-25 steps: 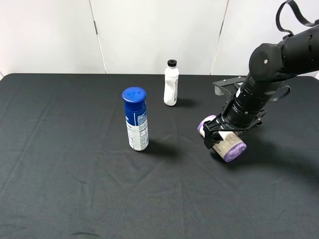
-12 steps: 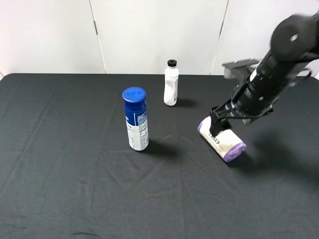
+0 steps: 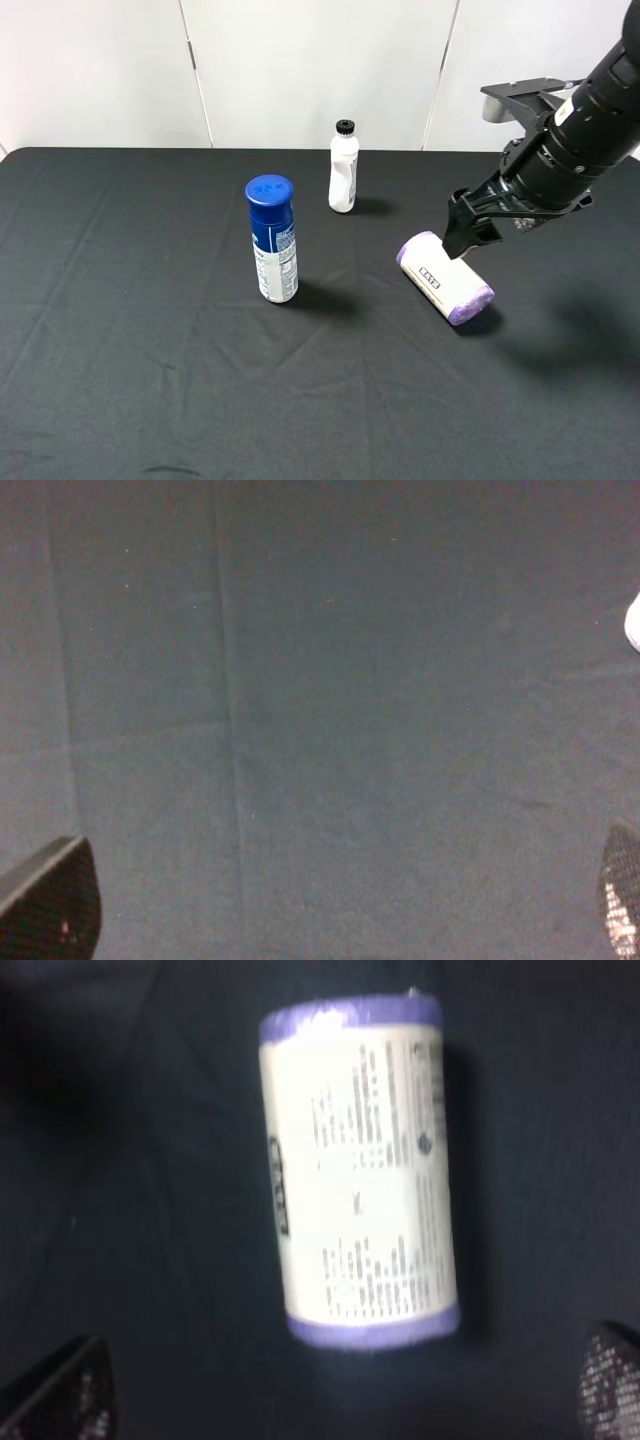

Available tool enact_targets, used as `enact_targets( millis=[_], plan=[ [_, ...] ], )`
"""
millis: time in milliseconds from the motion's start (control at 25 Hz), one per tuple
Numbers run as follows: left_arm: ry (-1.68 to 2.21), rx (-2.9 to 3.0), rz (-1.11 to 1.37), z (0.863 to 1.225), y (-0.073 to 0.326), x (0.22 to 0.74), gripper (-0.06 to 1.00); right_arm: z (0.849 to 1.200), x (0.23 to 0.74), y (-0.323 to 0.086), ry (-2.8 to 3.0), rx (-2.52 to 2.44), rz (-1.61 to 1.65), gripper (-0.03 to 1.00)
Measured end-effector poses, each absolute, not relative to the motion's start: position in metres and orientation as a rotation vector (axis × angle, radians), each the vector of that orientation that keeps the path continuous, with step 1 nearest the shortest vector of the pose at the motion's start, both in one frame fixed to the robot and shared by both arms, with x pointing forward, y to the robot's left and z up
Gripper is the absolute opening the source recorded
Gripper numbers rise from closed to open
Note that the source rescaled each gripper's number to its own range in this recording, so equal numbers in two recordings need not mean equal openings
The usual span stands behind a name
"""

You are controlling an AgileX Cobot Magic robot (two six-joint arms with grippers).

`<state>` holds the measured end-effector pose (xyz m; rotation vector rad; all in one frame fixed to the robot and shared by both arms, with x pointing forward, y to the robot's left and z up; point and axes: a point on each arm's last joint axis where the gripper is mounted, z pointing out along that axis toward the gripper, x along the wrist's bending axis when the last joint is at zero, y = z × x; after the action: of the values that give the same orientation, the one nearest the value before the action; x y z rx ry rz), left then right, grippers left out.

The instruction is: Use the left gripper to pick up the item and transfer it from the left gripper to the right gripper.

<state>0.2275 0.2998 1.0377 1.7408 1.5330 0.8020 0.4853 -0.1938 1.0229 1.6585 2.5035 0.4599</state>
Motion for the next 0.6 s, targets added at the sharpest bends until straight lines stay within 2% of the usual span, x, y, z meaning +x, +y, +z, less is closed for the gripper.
enact_targets(
  millis=[240,600],
  plan=[
    [1.533,1.741,0.802,1.038,0.300,0.227,1.00,1.037,0.470,-0.199,2.531,1.662,0.433,0.99],
    [1.533,1.741,0.802,1.038,0.300,0.227,1.00,1.081,0.428,-0.215,2.482,1.642,0.531,0.99]
  ],
)
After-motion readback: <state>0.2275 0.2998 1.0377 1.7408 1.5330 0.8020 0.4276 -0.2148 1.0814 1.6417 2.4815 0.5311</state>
